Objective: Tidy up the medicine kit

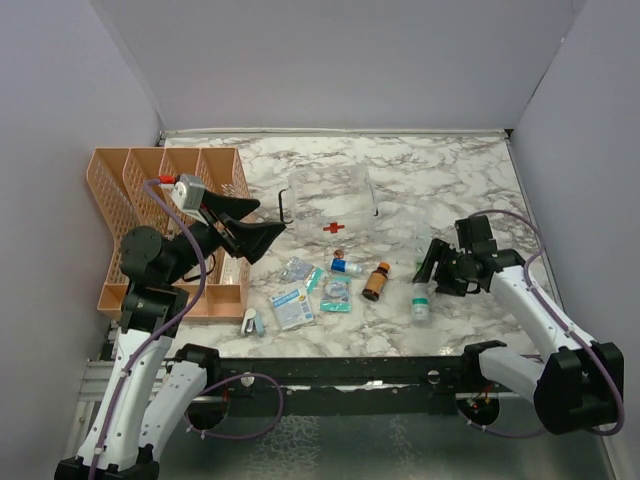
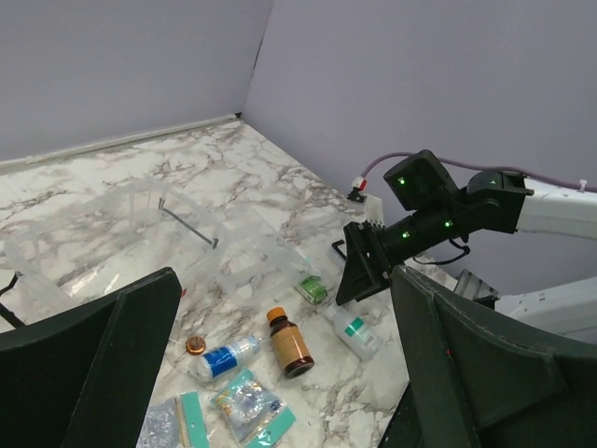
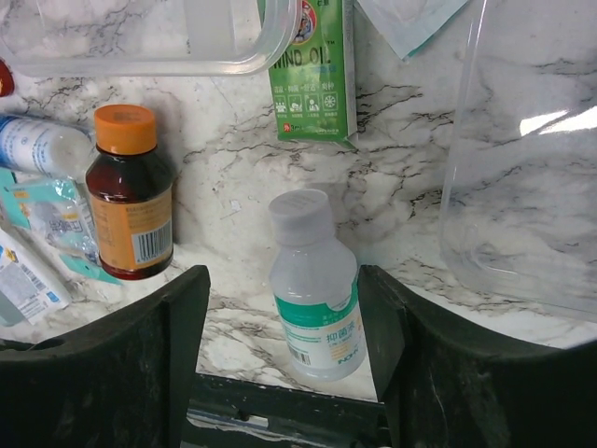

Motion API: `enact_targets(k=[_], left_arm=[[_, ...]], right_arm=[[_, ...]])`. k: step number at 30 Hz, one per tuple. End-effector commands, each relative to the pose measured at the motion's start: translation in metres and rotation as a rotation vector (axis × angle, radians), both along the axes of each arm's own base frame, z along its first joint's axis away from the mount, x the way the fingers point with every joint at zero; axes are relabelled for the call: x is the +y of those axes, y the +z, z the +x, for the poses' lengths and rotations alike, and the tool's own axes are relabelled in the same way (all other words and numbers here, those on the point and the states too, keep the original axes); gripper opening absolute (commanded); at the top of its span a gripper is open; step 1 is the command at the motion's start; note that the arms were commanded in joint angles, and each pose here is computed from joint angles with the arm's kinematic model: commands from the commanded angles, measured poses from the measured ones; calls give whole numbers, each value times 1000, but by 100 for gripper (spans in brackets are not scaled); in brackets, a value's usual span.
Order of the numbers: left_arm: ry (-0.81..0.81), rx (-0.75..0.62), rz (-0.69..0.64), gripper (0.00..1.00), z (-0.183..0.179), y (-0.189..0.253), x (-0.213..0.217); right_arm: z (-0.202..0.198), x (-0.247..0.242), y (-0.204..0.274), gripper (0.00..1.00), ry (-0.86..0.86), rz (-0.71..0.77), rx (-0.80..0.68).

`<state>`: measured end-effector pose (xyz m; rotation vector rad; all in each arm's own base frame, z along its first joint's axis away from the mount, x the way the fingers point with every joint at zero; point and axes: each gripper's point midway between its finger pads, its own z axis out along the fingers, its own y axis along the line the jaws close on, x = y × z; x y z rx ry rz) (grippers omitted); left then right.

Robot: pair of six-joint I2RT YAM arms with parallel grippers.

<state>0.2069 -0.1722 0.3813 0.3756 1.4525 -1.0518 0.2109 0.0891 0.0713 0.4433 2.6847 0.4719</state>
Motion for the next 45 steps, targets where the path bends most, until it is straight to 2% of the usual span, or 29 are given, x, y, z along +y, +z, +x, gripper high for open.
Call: enact_targets(k=[1, 11, 17, 20, 29, 36, 40, 45], left_arm=[[38, -22, -15, 99, 6, 4, 3], [71, -7, -24, 99, 9, 0, 7], [142, -36, 28, 99, 14, 1, 17], [195, -53, 59, 99, 21, 6, 24], [165, -14, 48, 99, 23, -10, 18], [130, 58, 36, 99, 28, -30, 12], [156, 58, 59, 99, 34, -43, 15], [236, 76, 109, 99, 51, -76, 25]], right_arm=[[7, 5, 1, 66, -12, -33, -45], [-8, 10, -15, 66, -34, -200, 6], [-16, 7, -23, 59, -60, -259, 44], [-21, 12, -27, 58, -37, -256, 57], [-41, 32, -33, 59, 44, -171, 100], [-47, 35, -47, 50, 29, -191, 117], [-45, 35, -46, 38, 33, -215, 93], [-31, 48, -26, 23, 62, -168, 8]])
